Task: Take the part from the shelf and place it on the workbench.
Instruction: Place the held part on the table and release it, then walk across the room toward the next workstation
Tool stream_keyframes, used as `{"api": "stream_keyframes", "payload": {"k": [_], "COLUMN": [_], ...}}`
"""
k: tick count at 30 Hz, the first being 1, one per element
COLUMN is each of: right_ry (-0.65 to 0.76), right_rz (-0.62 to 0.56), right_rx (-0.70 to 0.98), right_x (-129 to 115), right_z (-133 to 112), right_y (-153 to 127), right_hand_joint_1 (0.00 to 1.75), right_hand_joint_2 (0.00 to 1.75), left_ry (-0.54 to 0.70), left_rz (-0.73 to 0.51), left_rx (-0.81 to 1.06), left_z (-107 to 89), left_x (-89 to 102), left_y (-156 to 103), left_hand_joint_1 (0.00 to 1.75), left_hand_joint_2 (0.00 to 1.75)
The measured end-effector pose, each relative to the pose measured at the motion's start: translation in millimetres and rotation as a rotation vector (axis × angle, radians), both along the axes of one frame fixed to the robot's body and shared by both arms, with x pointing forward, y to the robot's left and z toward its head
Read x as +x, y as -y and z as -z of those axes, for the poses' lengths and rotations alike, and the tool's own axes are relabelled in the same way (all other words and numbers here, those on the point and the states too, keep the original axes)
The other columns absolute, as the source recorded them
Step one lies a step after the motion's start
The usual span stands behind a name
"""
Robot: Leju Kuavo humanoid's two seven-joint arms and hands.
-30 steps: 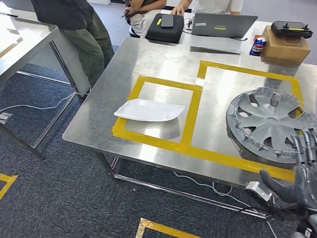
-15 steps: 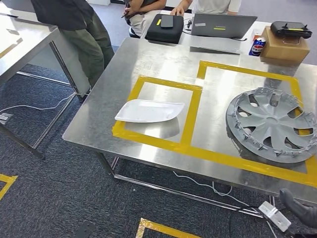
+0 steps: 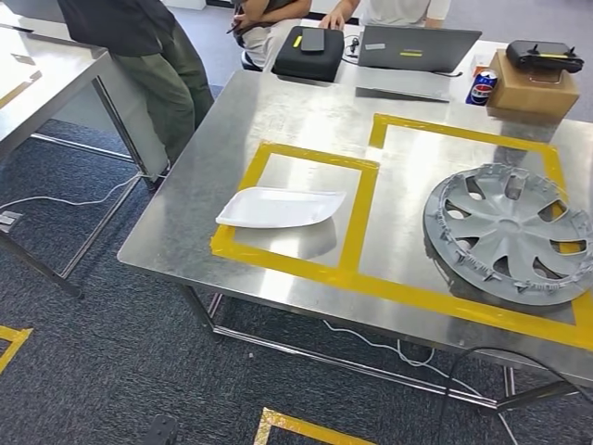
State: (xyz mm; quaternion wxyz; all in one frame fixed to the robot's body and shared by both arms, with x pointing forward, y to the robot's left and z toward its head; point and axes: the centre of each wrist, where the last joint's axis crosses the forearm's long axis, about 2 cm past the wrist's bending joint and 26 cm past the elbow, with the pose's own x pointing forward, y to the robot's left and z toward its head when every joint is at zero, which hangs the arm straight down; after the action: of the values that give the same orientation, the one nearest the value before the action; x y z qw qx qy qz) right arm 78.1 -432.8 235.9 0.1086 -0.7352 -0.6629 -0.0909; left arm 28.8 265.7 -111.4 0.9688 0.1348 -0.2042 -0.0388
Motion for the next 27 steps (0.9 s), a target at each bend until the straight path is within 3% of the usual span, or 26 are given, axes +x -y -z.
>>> {"api": "stream_keyframes", "payload": {"k": [3,7,11,23,27], "right_ry": [0.102,0.176,0.18,0.167,0.263], "right_rz": [0.161,0.38,0.503,0.604,0.641], "right_rx": [0.078,0.281,0.365,0.426,0.661], "right_x": [-33,-78,-103,-120,-104], "right_z": [3,25,38,52,42], "right_y": [20,36,38,37,34], "right_hand_joint_1": [0.0,0.0,0.0,0.0,0.0], "right_hand_joint_2": [0.0,0.0,0.0,0.0,0.0], "left_ry": [0.01,-0.026,-0.034,-0.037,-0.043], "left_rz": [0.015,0.037,0.052,0.072,0.067], "left_rx": [-0.018,-0.032,-0.031,-0.033,-0.039], "left_z": [-0.1,-0.2,-0.3,-0.3,-0.3], "left_x": [-0.3,-0.8,-0.1,-0.4,0.6], "left_y": [4,7,8,8,8], "left_hand_joint_1": [0.0,0.0,0.0,0.0,0.0], "left_hand_joint_2": [0.0,0.0,0.0,0.0,0.0]}}
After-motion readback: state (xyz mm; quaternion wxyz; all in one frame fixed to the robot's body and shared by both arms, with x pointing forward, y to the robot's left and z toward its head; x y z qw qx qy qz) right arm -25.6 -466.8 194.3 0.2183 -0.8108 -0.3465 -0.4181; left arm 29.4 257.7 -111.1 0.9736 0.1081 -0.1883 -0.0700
